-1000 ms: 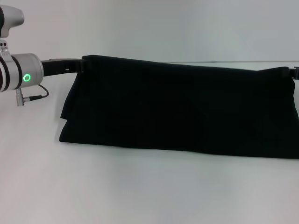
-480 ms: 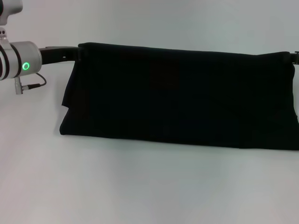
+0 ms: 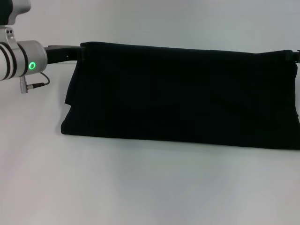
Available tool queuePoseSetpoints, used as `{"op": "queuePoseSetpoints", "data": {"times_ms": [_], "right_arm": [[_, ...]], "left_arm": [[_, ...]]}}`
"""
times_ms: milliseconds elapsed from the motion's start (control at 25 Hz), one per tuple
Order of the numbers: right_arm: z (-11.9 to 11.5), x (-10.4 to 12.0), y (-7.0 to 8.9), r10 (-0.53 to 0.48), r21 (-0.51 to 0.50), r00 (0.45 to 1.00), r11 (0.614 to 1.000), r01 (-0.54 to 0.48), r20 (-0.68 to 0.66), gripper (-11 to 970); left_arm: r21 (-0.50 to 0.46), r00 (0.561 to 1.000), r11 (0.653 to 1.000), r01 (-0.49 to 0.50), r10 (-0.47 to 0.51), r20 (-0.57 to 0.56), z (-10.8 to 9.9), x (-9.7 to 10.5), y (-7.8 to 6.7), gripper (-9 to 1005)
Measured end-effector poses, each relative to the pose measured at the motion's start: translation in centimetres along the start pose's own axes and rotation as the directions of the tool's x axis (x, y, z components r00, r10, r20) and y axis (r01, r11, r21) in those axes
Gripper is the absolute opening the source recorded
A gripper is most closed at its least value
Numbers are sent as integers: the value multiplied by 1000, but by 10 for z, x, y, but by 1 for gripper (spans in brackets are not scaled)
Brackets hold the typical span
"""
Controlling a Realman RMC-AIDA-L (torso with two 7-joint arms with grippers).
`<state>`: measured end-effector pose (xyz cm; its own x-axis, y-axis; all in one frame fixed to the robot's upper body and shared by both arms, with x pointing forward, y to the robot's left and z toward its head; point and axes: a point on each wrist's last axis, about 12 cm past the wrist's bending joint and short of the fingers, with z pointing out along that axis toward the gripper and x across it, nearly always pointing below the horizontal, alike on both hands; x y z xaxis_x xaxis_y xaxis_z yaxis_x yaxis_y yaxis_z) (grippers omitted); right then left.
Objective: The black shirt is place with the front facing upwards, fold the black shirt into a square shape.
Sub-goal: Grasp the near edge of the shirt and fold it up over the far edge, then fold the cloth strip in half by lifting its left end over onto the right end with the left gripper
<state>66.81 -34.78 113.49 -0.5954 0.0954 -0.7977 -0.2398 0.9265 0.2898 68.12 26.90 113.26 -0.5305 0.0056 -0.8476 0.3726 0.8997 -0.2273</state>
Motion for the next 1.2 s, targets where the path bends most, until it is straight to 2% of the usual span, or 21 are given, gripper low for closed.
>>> {"op": "queuePoseSetpoints", "data": {"times_ms": [360, 720, 840, 960, 1040, 1120, 1200], "right_arm": [[8, 2, 3, -20, 43, 1000, 999, 20, 1, 55], [19, 1, 6, -56, 144, 998, 988, 53, 19, 238], [18, 0, 5, -39, 145, 999, 989, 34, 33, 328], [9, 0, 0, 3, 111, 999, 994, -7, 37, 433], [0, 4, -3, 39, 58, 999, 998, -40, 25, 515], [-13, 8, -6, 70, -5, 997, 998, -69, 19, 609], [-29, 14, -8, 105, -85, 994, 991, -103, 24, 703]], "left_arm": [[-43, 999, 998, -33, 34, 4, 9, -1, -8, 177], [-147, 997, 987, -58, 63, 32, 22, -7, -15, 189], [-142, 998, 989, -45, 51, 43, 19, -10, -14, 325], [-68, 999, 997, -23, 26, 48, 6, -12, -11, 464], [49, 999, 998, -34, 32, 36, -11, -12, -14, 559], [183, 999, 983, -34, 31, 20, -29, -6, -19, 654], [298, 1000, 955, -4, 3, 4, -49, 2, -20, 669]]}}
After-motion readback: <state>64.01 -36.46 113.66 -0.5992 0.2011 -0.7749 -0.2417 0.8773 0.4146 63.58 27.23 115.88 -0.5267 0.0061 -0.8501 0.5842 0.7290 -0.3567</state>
